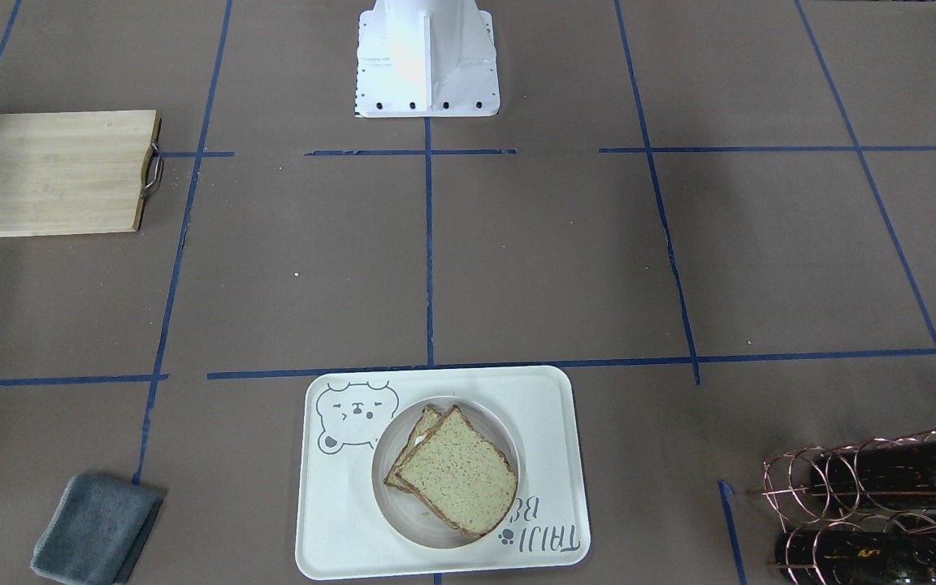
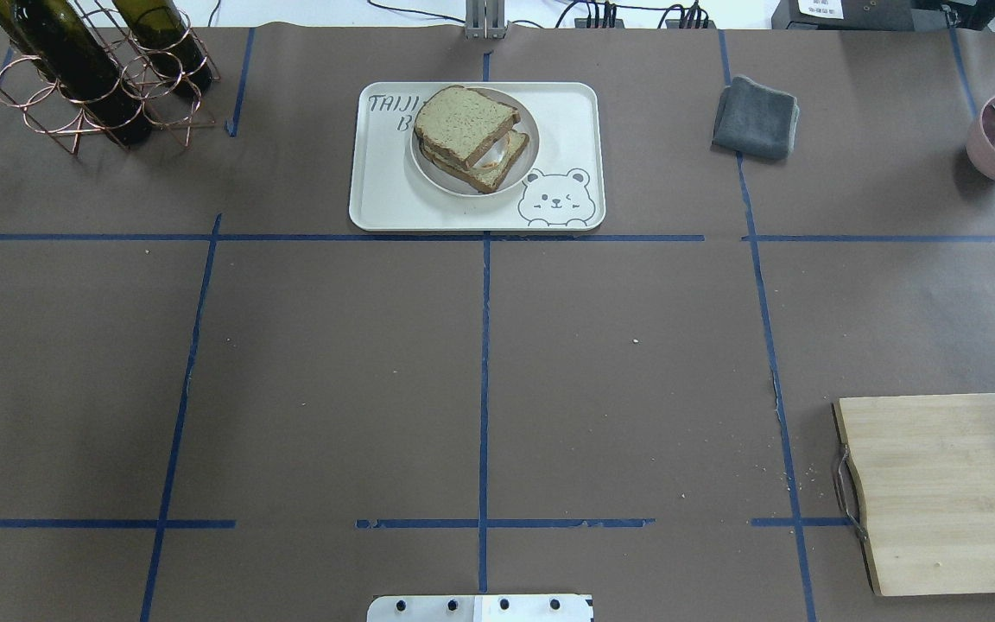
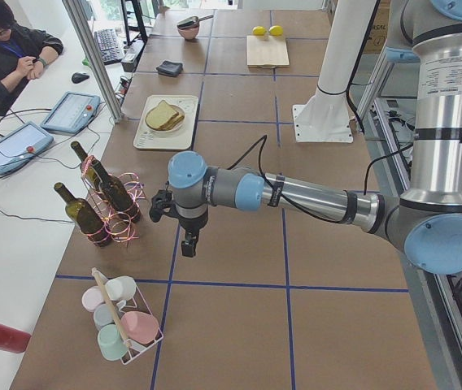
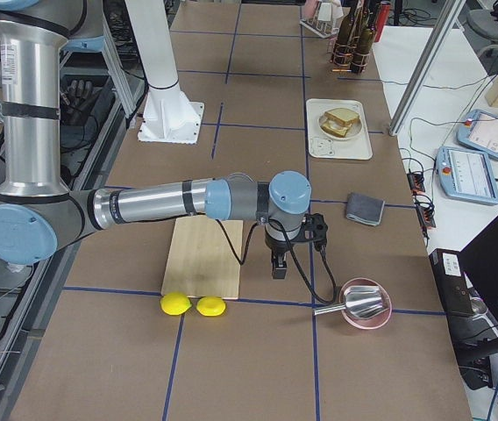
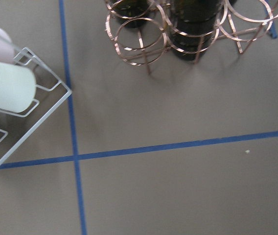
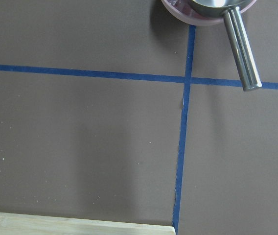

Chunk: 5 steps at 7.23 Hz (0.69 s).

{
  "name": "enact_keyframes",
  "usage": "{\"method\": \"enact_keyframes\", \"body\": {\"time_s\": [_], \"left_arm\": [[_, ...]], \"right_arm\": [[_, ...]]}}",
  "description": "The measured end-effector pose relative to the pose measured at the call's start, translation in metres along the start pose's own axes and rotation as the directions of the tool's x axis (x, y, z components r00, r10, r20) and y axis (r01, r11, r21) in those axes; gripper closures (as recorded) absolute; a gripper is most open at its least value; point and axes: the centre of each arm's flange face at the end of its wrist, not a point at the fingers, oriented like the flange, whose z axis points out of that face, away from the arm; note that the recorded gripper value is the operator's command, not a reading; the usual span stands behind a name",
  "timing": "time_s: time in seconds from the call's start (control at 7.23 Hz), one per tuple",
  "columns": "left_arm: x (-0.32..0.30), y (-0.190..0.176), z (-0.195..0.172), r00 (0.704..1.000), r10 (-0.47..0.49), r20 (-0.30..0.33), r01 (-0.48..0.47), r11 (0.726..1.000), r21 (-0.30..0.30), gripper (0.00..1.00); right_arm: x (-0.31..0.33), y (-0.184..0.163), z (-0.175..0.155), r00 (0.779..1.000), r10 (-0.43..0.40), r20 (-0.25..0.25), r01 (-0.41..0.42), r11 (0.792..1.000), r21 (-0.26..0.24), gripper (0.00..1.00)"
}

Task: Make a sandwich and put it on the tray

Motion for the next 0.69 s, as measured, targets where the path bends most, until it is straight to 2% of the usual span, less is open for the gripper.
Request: {"method": "enact_keyframes", "body": {"time_s": [0.42, 0.69], "left_arm": [[-0.024, 0.017, 0.014, 0.999, -0.05, -0.019, 0.049, 0.998, -0.032, 0.0], [-0.041, 0.022, 0.008, 0.996, -0.087, -0.017, 0.087, 0.996, -0.02, 0.0]], "right_arm": [[0.008, 0.002, -0.003, 1.0, 0.02, 0.004, -0.02, 1.0, 0.007, 0.0], [0.021, 0.004, -0.002, 0.999, 0.048, 0.008, -0.048, 0.999, 0.005, 0.0]]}}
